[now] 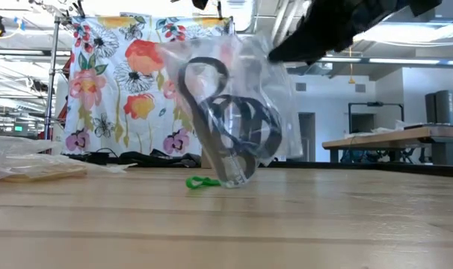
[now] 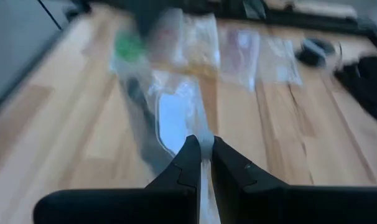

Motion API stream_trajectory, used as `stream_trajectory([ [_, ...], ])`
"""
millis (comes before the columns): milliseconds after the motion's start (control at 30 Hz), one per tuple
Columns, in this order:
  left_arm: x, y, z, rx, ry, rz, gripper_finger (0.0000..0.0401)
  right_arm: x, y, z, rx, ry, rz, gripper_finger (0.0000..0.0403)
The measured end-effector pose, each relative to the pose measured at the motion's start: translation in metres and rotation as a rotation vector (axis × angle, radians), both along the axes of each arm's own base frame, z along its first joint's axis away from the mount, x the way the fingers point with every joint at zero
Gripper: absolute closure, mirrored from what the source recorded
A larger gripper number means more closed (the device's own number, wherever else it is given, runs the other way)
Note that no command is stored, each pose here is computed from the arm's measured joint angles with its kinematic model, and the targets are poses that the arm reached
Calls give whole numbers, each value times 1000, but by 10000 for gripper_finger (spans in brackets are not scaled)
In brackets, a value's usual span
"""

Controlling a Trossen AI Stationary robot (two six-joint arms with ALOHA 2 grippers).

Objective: Sort rubber bands
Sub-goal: Close the transparent zip bag

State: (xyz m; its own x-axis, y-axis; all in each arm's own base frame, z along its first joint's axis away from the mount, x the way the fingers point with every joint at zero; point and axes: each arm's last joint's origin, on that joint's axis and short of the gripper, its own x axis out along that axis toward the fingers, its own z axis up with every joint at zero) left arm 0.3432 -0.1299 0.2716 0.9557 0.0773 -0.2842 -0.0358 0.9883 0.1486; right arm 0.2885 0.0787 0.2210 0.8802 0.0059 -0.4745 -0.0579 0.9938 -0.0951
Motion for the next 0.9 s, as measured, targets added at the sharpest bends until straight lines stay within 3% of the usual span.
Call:
stream_trajectory([
  [367, -4, 5, 4, 30, 5, 81, 387, 0, 1, 1, 3, -10, 3, 385],
  [567, -1, 8, -6, 129, 64, 43, 318, 1, 0, 2, 5, -15, 0, 385],
  [900, 8, 25, -14, -33, 86, 109, 197, 1, -1, 2, 10, -17, -4, 385],
])
